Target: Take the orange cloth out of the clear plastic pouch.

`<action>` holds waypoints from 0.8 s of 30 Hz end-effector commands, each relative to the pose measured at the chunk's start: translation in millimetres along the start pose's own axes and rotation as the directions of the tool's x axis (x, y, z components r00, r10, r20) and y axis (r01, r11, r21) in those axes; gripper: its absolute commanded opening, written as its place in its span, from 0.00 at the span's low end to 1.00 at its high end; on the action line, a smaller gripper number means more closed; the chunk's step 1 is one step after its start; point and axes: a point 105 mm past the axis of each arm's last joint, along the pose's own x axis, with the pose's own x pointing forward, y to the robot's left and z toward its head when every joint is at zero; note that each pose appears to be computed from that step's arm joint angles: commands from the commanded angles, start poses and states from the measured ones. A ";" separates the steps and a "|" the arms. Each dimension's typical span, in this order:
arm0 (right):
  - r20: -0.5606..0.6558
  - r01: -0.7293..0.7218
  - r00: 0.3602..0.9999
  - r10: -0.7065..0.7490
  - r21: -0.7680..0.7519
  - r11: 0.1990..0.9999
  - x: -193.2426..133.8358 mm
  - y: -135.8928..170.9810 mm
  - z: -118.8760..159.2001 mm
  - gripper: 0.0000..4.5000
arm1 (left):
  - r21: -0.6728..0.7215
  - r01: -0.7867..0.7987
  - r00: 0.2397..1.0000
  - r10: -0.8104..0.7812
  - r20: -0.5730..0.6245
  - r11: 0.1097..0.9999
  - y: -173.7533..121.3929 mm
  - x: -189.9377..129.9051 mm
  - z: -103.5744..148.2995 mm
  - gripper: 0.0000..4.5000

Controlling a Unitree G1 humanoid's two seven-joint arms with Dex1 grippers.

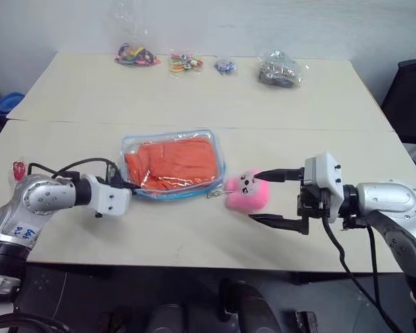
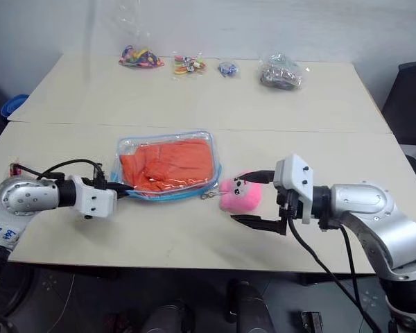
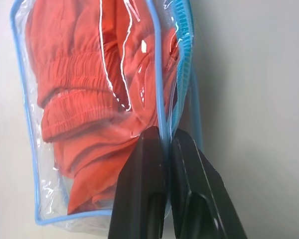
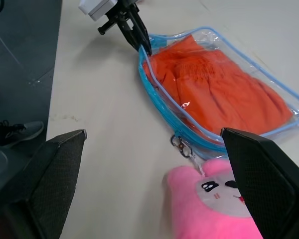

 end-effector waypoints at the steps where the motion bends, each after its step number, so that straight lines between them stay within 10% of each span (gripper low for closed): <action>1: 0.007 0.001 1.000 -0.001 -0.037 0.999 -6.4 1.8 9.5 1.00 | 0.052 -0.001 0.999 0.000 0.037 0.999 -0.1 -2.3 6.8 0.05; 24: -0.015 0.047 0.999 -0.047 0.008 0.999 -13.6 8.5 1.6 1.00 | 0.371 -0.136 0.970 0.048 0.237 0.919 7.0 -5.3 27.8 0.05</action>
